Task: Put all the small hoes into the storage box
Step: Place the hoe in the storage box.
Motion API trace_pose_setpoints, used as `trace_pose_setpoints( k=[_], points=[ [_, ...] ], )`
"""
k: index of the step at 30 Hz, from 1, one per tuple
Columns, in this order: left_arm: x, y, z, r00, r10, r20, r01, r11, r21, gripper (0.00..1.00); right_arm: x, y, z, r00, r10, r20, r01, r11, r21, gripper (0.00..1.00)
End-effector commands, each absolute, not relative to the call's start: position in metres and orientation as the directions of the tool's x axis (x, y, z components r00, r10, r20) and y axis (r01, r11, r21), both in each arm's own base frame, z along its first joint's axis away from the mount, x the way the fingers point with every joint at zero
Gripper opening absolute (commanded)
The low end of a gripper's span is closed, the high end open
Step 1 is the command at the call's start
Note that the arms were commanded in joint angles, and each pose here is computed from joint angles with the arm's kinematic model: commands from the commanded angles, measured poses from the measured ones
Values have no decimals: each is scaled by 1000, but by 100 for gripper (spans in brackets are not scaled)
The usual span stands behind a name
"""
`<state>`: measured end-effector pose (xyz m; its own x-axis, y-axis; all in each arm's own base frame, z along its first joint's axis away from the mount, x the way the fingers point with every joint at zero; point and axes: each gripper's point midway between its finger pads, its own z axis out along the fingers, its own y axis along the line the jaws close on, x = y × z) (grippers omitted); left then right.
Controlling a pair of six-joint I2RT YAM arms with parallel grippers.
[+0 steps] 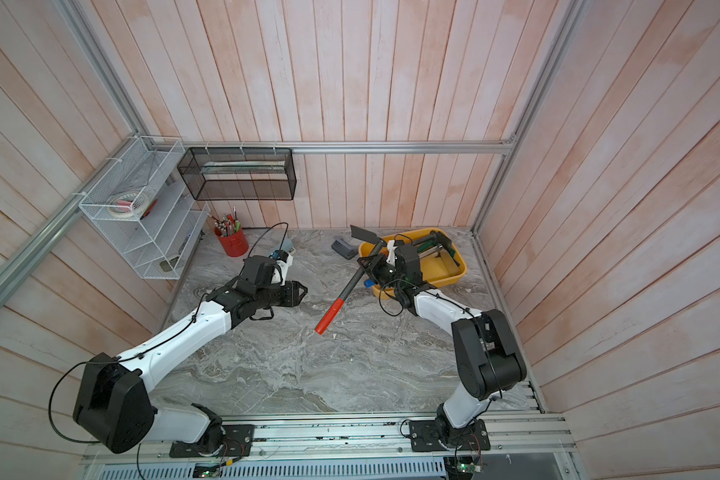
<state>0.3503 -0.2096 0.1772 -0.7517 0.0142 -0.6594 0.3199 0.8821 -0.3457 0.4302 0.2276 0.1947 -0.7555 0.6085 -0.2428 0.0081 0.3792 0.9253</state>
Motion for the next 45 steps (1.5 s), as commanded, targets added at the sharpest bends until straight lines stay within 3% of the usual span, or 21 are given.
trace_pose_setpoints(
  k=[1,23,45],
  points=[
    [350,-207,176,-748,14,-664,319,884,-341,50,435,211,236,-714,649,-261,-77,298,952,7],
    [344,-192,167,-759,14,-651,287,904,-316,55,458,111,218,-548,817,-178,19,225,974,7],
    [342,-186,165,-767,13,-642,279,908,-314,58,480,54,186,-439,897,-48,102,103,989,7]
  ],
)
